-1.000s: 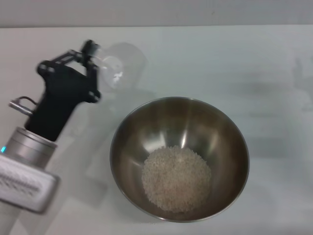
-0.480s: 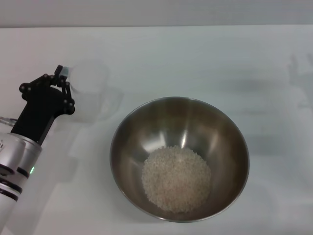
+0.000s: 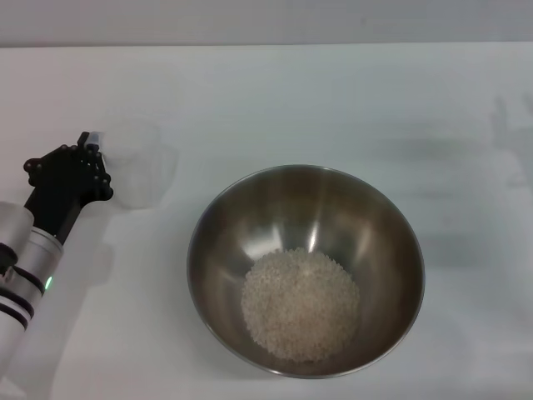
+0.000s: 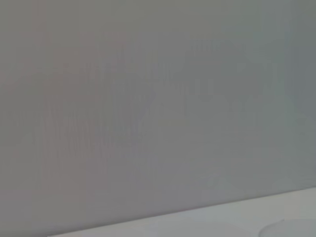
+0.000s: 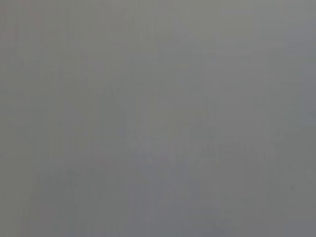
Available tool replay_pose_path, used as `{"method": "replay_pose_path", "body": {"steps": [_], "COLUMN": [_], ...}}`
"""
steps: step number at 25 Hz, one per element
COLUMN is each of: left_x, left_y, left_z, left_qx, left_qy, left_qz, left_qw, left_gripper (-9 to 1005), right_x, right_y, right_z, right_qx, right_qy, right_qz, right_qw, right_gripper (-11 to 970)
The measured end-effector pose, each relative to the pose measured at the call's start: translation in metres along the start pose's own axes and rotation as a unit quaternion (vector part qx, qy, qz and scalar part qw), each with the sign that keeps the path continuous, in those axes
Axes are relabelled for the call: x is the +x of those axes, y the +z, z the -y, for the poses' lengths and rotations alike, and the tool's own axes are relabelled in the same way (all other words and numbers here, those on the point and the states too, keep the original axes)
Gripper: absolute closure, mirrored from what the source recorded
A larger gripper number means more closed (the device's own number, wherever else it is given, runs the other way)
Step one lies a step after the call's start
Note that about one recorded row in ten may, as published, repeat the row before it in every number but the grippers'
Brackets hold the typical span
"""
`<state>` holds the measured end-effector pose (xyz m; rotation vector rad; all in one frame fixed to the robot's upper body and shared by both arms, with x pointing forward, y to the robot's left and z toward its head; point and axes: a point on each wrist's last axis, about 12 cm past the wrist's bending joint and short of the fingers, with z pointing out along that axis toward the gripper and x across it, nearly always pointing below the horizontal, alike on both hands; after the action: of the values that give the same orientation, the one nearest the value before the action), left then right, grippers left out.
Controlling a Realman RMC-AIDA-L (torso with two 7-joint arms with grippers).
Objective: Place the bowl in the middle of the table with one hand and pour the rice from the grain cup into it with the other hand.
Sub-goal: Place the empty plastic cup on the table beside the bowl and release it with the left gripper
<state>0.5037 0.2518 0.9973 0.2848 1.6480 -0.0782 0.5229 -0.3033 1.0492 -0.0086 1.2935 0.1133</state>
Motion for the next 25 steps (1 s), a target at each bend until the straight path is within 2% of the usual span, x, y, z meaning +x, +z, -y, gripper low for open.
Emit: {"method": "replay_pose_path", "body": {"steps": [15, 22, 25], "left_x": [0.005, 0.008, 0.009], "left_y": [0.002, -0.004, -0.006], "left_z": [-0.008, -0.012, -0.013], "left_qx": [-0.004, -0.008, -0.008], "left_qy": [0.013, 0.020, 0.021], "left_qz": [-0.023, -0.022, -0.021], "left_qw": [1.000, 1.000, 1.000], "left_gripper": [814, 807, 724], "right_x": [0.001, 0.001, 0.001], "right_y": [-0.002, 0.000, 0.001], "right_z": [-0.002, -0.003, -0.003], "right_qx": [-0.002, -0.001, -0.001], "right_qy": [0.003, 0.004, 0.004], "right_qz": [-0.001, -0.002, -0.001], "right_qw": [1.000, 1.000, 1.000], "right_gripper": [523, 523, 523]}}
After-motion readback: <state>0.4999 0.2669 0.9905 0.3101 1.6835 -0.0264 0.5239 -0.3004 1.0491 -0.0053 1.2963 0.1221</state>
